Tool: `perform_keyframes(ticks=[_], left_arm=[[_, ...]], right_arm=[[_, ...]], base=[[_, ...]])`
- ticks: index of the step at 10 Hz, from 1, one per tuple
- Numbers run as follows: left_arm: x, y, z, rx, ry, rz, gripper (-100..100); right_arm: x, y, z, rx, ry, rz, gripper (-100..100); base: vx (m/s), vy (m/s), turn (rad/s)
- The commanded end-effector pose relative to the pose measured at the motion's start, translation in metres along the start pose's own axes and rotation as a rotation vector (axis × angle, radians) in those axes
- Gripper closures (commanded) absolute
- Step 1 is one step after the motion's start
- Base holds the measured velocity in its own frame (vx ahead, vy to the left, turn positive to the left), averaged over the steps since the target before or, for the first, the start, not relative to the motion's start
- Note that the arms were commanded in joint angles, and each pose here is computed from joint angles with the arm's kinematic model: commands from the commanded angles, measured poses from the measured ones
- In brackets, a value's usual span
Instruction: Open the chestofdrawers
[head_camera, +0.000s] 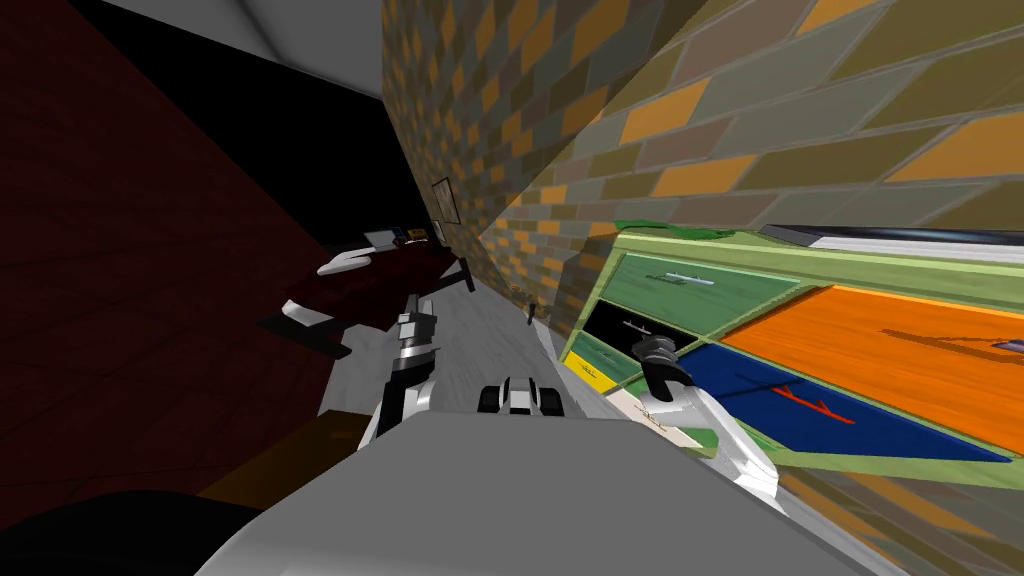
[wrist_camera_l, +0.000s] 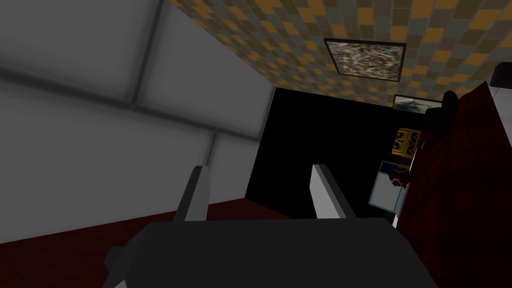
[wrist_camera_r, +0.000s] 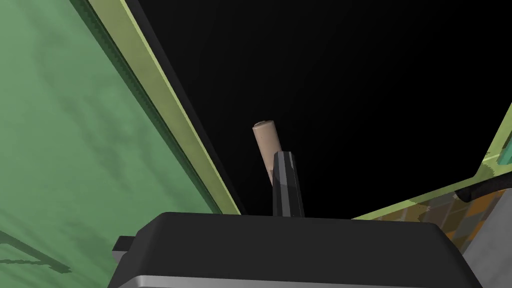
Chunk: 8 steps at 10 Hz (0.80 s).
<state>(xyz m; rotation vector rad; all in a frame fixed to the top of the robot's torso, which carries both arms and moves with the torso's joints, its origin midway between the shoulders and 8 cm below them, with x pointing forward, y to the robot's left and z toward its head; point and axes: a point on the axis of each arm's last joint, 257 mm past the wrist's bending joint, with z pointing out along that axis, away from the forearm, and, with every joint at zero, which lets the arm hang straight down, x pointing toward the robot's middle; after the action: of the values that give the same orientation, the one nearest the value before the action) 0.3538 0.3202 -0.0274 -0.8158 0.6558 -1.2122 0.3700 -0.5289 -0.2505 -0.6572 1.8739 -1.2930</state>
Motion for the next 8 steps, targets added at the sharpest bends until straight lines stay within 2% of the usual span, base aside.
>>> perform_keyframes(ticks=[1,3,4,8], left_arm=[[0.0001,0.0000,0.0000,0.000,0.000,0.000,0],[0.0000,0.0000,0.0000,0.000,0.000,0.000,0],[0.0000,0.0000,0.0000,0.000,0.000,0.000,0],[-0.0002,0.0001,-0.0002,0.000,0.000,0.001,0]], right_arm=[[-0.0027,0.0015,-0.0038,-0.005,-0.003,0.000,100],[-0.0032,0.0018,-0.0048,-0.005,-0.004,0.000,100],[-0.0001,-0.0001,-0.0036,-0.003,0.004,-0.007,-100],[0.0032,-0.0023,-0.0025,0.001,0.011,-0.014,-100]], base=[[-0.127,0.133,-0.023],[-0.089,0.089,-0.012],[0.058,-0.031,0.024],[0.128,-0.084,0.022]])
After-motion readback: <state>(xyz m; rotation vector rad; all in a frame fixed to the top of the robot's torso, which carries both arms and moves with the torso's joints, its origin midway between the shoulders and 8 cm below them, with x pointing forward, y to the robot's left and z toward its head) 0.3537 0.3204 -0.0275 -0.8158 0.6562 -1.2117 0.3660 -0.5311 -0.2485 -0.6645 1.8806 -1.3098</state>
